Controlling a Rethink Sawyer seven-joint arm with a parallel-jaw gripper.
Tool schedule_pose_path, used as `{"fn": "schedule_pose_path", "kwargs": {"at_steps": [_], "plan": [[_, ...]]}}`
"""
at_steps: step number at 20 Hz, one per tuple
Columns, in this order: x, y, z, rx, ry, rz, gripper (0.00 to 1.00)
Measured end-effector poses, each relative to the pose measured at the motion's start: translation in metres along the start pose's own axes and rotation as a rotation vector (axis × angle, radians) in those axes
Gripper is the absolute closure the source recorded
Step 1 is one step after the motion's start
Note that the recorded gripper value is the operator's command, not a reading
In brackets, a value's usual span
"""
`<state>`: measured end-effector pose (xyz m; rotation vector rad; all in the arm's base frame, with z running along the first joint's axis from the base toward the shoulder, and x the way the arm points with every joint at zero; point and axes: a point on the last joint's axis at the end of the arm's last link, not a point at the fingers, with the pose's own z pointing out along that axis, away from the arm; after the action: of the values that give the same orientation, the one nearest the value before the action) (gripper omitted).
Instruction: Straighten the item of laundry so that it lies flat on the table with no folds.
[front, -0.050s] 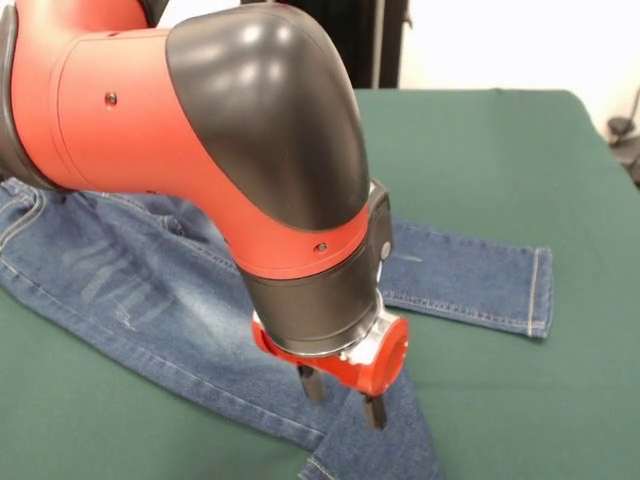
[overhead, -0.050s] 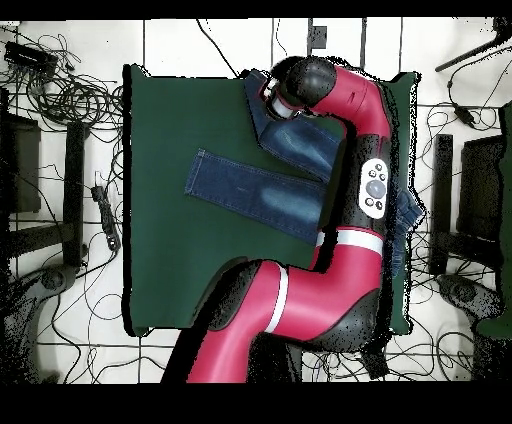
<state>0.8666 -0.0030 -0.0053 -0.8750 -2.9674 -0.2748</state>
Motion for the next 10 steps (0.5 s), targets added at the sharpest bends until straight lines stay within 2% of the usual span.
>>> {"fn": "schedule_pose_path", "kwargs": {"at_steps": [7,10], "plan": [[-0.0024,0.0016,0.0012,-0.016,-0.018,0.005,0.00],[-0.0021,0.0058,0.0006,-0.051,-0.009,0.021,0.00]]}}
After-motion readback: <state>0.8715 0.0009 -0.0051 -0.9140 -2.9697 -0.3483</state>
